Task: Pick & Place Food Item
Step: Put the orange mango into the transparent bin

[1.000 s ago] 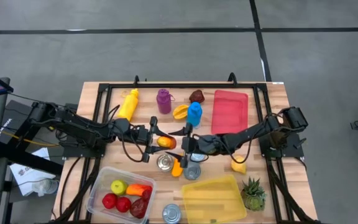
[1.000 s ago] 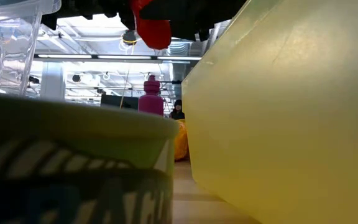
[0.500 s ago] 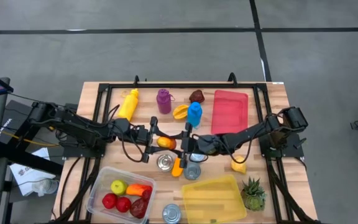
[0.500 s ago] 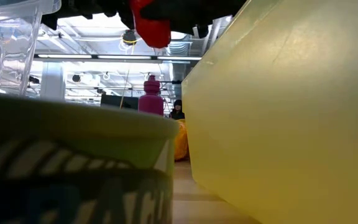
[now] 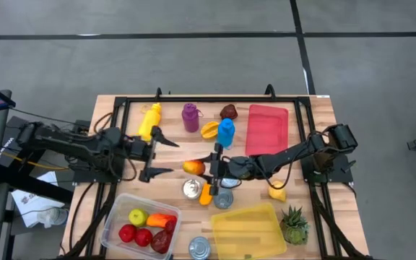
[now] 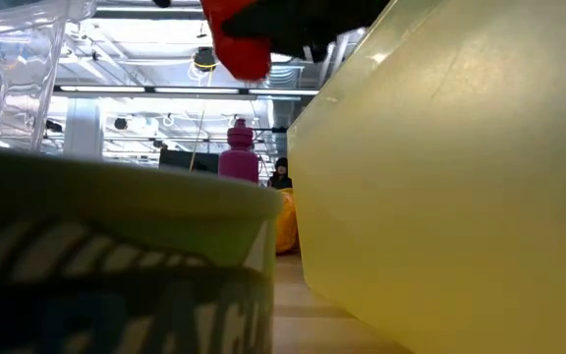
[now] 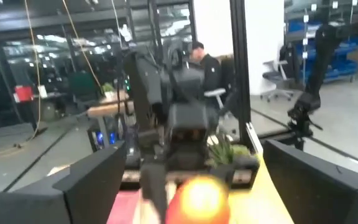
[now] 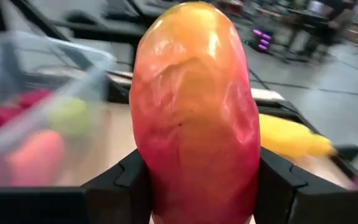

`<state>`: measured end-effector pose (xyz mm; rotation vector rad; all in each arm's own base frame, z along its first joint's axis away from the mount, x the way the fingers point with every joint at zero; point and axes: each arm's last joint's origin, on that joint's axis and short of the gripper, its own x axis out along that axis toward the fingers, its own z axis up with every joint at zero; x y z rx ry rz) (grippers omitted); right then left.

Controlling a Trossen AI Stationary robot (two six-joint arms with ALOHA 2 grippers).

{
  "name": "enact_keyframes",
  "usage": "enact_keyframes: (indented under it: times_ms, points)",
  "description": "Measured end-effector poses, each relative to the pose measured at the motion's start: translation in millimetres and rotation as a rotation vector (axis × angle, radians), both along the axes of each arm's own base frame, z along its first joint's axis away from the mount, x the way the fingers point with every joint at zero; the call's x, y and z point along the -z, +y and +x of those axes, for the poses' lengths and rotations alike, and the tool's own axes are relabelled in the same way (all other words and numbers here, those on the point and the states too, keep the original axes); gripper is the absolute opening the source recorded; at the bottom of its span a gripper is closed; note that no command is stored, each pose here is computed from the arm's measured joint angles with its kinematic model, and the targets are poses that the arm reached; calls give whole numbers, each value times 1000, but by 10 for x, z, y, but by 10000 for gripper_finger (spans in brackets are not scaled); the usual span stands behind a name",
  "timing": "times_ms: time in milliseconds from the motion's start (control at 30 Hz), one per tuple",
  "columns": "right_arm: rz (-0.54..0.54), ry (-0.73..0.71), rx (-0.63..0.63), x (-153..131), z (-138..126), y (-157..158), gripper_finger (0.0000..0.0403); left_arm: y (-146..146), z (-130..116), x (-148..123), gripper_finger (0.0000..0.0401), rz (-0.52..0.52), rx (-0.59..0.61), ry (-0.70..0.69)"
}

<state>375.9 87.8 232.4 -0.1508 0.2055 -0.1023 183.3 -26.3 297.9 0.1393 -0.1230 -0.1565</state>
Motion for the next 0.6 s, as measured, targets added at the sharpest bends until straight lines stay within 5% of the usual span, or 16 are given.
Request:
enact_keyframes:
  times_ms: [233, 600]
  points:
    - [73, -66, -226, -158, 201, 247, 185, 72, -232, -103, 324, -5, -108, -33]
    - [49, 72, -451, -85, 1036, 719, 186, 133, -375, -160, 320, -18, -191, -65]
